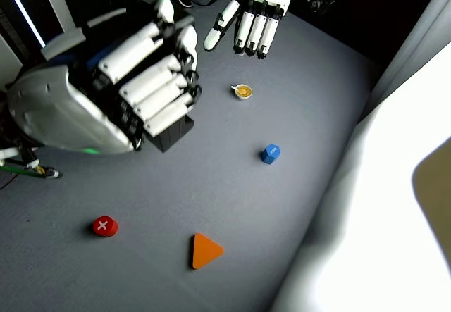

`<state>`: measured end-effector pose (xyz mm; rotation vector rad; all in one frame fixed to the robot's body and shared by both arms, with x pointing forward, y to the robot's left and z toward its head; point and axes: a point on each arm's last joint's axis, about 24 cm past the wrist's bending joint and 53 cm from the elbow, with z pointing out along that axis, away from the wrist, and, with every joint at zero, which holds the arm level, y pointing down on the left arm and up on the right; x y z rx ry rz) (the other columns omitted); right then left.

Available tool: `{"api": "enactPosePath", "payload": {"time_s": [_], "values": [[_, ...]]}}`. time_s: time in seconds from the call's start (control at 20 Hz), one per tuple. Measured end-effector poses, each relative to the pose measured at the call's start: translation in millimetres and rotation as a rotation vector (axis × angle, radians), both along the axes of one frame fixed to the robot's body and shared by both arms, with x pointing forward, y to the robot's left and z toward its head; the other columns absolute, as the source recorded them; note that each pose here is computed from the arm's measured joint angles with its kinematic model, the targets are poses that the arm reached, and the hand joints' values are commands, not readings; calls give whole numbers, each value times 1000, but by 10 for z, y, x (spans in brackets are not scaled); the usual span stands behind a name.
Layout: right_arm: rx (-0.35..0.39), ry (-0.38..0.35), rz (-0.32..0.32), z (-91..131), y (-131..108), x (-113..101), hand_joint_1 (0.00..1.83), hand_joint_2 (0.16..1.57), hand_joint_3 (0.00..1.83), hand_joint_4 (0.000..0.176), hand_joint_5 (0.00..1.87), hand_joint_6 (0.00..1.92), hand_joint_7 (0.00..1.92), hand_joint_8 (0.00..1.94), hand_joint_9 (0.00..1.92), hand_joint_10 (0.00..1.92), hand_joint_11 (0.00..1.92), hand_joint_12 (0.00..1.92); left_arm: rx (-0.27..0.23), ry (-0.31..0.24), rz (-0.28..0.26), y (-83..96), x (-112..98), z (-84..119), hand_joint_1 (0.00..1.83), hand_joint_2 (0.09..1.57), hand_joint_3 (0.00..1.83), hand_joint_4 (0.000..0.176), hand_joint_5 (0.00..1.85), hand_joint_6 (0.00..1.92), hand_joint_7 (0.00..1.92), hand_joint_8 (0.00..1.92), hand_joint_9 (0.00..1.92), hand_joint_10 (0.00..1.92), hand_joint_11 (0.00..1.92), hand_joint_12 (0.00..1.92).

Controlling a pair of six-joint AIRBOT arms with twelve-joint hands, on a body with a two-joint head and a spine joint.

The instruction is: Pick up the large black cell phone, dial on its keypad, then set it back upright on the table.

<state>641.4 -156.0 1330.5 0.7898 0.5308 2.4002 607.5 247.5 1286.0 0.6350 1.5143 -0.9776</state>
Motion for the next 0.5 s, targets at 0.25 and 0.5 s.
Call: {"api": "enactPosePath", "payload": {"time_s": [0.25, 0.5], "values": [[-9, -2, -11, -57, -23, 75, 1488, 1111, 1, 0, 997, 802, 905, 965, 923, 1153, 794, 1626, -5, 2, -16, -50, -41, -1, 1274, 1329, 1, 166, 16, 0, 563, 1676, 510, 1921, 535, 1921], [-13, -6, -20, -78, -36, 114, 1487, 1123, 0, 0, 998, 816, 857, 1048, 879, 1206, 784, 1628, -8, 3, -20, -61, -57, 5, 1293, 1300, 0, 172, 89, 10, 620, 1606, 763, 1921, 771, 1921]]}}
